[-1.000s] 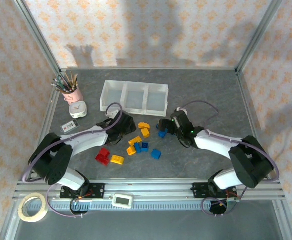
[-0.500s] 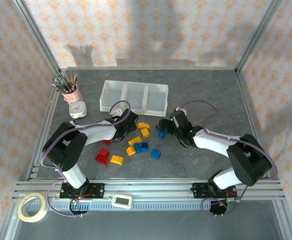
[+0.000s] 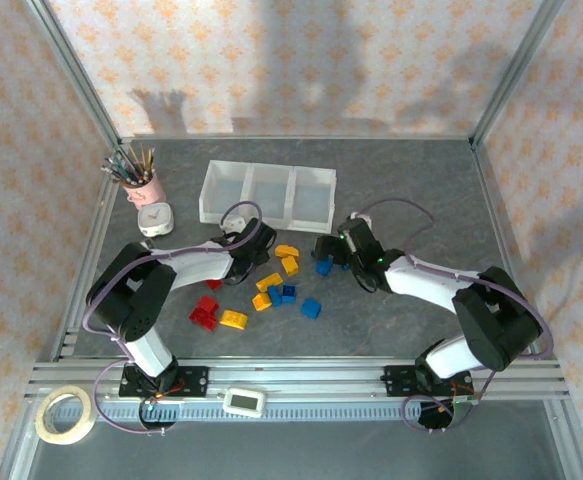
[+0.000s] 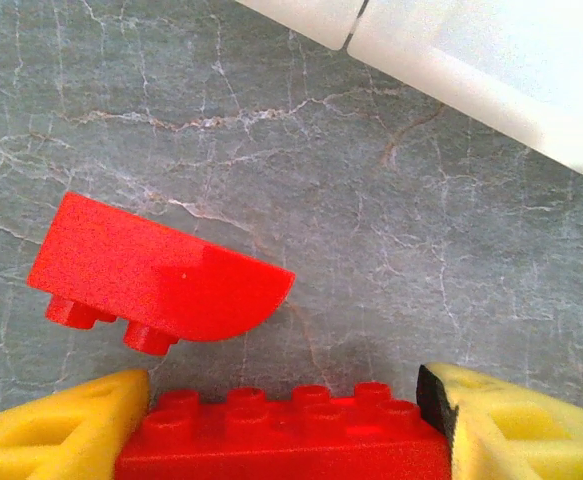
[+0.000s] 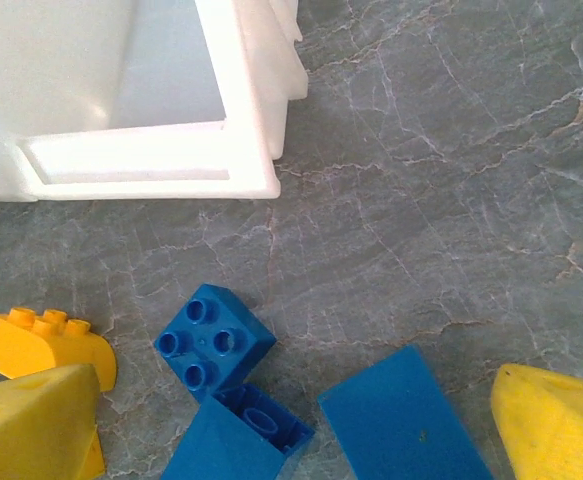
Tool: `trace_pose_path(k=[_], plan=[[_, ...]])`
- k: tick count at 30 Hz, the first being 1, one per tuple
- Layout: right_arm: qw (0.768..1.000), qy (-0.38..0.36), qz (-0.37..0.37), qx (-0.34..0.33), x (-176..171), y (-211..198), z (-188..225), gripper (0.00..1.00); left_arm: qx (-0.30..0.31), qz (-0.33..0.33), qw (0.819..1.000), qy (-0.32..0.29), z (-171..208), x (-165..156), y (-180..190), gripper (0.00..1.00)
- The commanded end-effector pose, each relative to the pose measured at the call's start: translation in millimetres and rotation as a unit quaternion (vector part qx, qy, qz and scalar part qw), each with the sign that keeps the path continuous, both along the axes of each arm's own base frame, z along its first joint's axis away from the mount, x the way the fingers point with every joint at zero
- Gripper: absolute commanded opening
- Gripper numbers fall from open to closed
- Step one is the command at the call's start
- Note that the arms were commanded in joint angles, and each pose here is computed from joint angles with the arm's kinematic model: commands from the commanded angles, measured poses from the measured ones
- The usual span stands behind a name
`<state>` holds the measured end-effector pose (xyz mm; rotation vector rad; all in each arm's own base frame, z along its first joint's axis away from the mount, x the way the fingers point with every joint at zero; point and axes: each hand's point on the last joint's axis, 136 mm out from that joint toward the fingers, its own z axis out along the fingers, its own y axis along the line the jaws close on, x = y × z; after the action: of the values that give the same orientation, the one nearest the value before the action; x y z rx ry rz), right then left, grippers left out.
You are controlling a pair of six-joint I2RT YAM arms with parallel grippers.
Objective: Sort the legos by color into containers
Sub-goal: Pick up the lego from the center of the table, then place the lego in the container.
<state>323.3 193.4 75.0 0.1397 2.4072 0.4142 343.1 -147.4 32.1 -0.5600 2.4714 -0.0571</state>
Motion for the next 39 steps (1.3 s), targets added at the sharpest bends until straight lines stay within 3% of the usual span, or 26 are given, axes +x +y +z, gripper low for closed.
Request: trace_pose_path(k=[1, 5, 11, 18, 30, 39], plan=[[1.000, -0.018, -0.004, -0.009, 5.7, -1.2, 16.2, 1.00, -0.005, -0.017, 1.000, -0.018, 19.9, -2.9, -2.2, 0.61], [1.000, -0.021, 0.003, -0.004, 6.8, 2.1, 26.4, 1.00, -0.018, -0.037, 0.998, -0.038, 41.8, -5.7, -3.9, 0.58], [0.999, -0.031, 0.008, 0.024, 9.2, 10.9, 42.7, 1.00, 0.009, -0.051, 0.995, -0.080, 96.1, -0.5, 5.0, 0.52], [0.997, -0.052, 0.007, 0.048, 23.1, 22.3, 53.2, 1.00, 0.005, -0.024, 0.990, -0.136, 145.9, 34.6, 34.1, 0.47], [0.996, -0.070, 0.002, 0.053, 53.0, 40.6, 55.9, 1.00, 0.036, 0.066, 0.987, -0.141, 137.6, 120.9, 107.1, 0.45], [0.997, -0.069, 0.001, 0.028, 60.6, 39.7, 50.8, 1.00, 0.021, 0.061, 0.990, -0.125, 110.6, 177.2, 101.4, 0.46]])
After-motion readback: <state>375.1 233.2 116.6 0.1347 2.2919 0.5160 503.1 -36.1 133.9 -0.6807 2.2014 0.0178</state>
